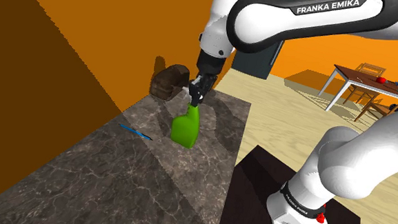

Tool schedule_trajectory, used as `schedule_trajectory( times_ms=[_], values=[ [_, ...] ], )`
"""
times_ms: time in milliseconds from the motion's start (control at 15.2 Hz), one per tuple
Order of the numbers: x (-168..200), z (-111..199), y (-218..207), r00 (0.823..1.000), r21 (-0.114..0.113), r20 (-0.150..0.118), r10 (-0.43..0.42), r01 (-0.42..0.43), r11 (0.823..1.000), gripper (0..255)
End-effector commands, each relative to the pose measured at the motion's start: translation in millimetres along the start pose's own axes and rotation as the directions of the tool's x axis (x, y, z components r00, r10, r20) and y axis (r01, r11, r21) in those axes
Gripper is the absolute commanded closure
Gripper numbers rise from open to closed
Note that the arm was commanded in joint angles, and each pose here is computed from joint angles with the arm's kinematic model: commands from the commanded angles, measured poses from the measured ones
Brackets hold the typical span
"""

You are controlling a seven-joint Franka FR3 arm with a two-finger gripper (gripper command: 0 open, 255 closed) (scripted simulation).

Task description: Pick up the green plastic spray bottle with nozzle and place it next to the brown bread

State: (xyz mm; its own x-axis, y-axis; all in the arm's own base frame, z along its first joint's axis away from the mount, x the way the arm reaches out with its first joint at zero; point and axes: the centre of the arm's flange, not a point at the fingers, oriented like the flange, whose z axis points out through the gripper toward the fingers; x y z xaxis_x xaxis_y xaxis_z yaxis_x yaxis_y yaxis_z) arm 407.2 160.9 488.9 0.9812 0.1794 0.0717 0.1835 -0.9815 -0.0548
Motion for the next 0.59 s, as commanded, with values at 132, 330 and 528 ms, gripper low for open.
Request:
schedule_trajectory(
  times_ms=[132, 330, 528],
  values=[
    [1, -21, -1, 1.000, 0.000, 0.000, 0.000, 0.000, 1.000, 255],
    [2, -37, -2, 1.000, 0.000, 0.000, 0.000, 0.000, 1.000, 255],
    [3, -53, -3, 1.000, 0.000, 0.000, 0.000, 0.000, 1.000, 255]
  ],
)
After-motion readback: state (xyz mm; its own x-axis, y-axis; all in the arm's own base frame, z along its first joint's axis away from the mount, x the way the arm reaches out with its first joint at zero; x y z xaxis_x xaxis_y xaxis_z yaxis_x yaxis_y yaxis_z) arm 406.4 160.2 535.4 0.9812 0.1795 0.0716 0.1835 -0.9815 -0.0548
